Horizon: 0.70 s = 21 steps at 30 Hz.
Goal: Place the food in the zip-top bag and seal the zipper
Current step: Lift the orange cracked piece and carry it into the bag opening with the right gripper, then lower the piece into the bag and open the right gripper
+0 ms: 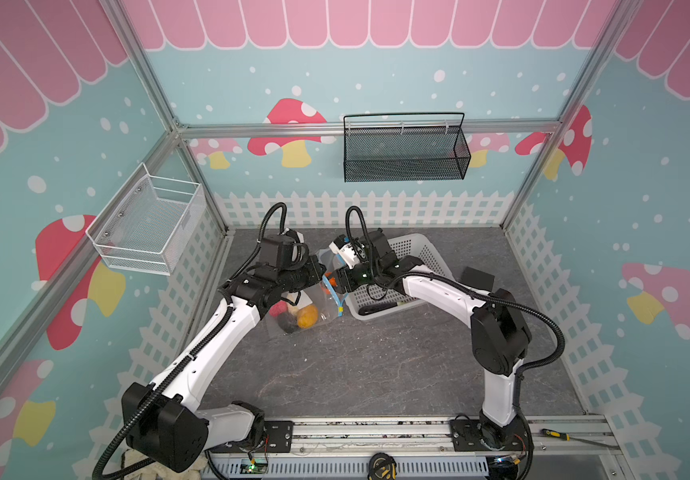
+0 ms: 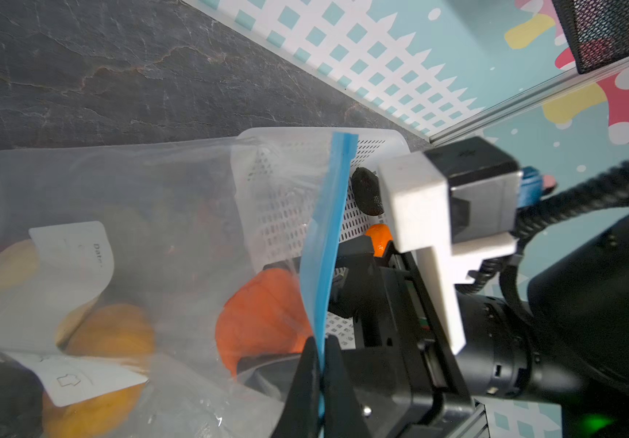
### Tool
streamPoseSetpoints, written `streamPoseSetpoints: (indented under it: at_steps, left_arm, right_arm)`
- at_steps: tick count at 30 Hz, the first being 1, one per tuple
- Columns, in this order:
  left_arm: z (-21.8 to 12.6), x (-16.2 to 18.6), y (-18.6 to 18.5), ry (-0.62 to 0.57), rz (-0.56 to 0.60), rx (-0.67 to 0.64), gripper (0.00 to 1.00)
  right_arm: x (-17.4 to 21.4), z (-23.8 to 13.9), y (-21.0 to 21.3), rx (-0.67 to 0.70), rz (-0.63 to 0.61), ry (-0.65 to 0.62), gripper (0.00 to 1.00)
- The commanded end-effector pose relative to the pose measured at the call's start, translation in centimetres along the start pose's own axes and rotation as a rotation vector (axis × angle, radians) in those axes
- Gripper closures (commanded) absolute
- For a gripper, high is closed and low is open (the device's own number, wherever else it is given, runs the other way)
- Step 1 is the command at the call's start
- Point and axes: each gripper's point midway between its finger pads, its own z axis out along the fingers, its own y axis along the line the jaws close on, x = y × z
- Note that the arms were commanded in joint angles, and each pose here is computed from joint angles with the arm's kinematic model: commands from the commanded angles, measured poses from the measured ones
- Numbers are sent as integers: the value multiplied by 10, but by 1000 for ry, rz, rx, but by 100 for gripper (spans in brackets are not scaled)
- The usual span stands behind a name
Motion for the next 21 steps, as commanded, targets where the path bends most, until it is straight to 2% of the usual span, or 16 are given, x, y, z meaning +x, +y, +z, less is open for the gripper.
streamPoseSetpoints:
  at_steps: [1, 21]
  left_arm:
    - [-7, -4, -7, -23, -1, 19, 100]
    - [-10, -4, -8, -25, 6, 21, 100]
  right_arm:
    - [0, 2, -2, 25, -22, 19, 41]
    - [6, 13, -17, 73, -14, 64, 34]
